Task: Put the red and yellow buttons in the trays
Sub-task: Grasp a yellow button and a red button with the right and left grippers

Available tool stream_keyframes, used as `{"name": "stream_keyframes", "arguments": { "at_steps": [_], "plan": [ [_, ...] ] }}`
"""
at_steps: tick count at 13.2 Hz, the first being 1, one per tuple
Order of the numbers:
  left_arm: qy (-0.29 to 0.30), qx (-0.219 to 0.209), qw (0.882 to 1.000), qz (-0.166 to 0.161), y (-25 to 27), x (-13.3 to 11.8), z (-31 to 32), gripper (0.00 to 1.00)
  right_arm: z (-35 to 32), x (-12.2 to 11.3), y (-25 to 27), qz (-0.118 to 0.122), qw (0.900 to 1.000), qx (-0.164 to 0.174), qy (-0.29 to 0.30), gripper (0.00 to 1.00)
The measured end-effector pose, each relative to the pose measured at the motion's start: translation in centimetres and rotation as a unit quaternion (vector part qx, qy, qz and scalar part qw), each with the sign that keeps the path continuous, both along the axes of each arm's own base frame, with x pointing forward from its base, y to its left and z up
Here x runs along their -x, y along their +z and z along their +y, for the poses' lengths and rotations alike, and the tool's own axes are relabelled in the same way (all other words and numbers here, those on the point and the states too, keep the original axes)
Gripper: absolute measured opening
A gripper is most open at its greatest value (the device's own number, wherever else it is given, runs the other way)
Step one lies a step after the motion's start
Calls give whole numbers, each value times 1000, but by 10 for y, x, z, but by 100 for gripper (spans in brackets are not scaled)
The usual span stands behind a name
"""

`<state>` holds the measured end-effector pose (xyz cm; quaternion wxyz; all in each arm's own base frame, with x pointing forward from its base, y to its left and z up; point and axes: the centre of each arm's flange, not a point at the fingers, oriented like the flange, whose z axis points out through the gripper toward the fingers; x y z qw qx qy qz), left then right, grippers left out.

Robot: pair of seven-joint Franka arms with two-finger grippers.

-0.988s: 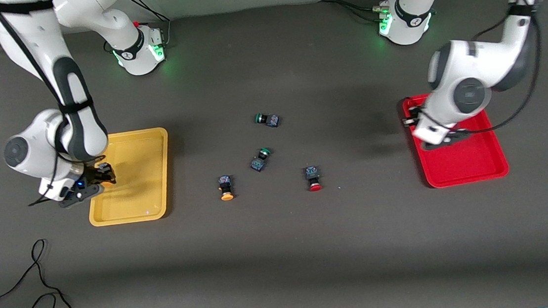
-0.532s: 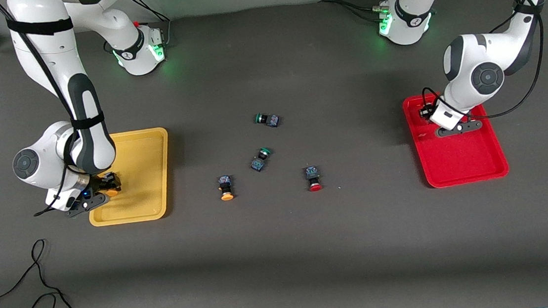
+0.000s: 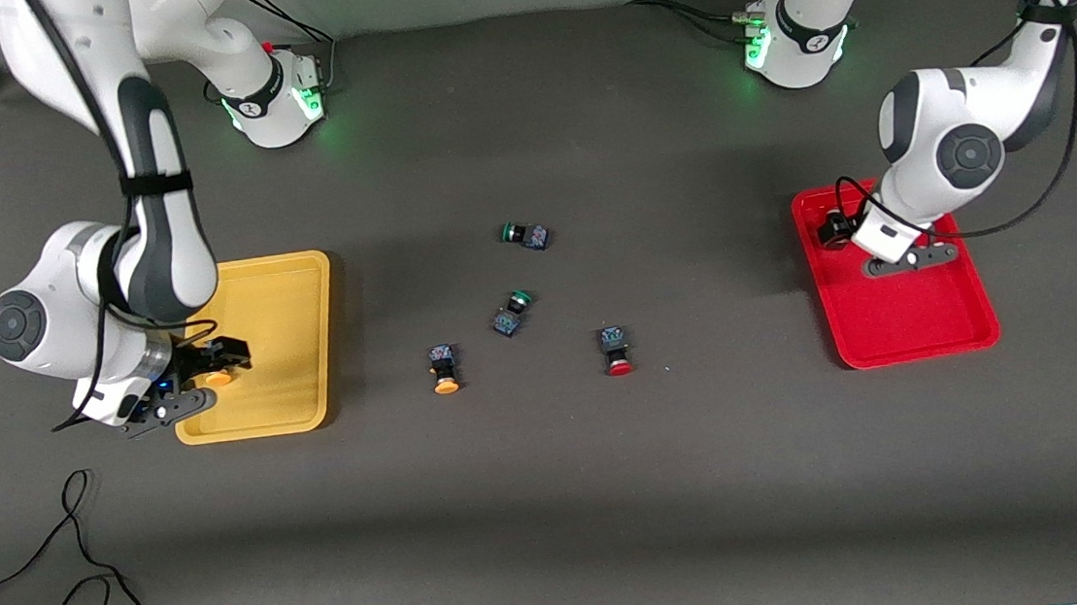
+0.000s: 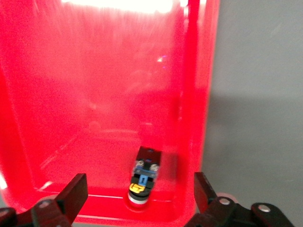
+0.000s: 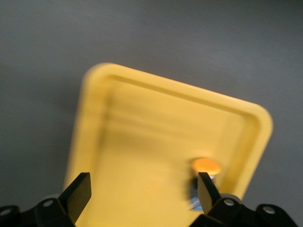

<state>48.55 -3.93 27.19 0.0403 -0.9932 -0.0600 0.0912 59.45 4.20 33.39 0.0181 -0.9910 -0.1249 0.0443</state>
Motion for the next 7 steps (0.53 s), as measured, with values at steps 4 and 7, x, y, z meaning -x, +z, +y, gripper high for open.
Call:
{"name": "stream_keyframes", "arguments": {
  "at_steps": [4, 7],
  "plan": [
    [61, 15, 998, 7, 73, -87, -119, 100, 143, 17, 13, -5, 997, 18, -69, 100],
    [120, 23, 992, -5, 60, -133, -236, 100, 243, 41, -15, -27, 994, 20, -100, 100]
  ]
}}
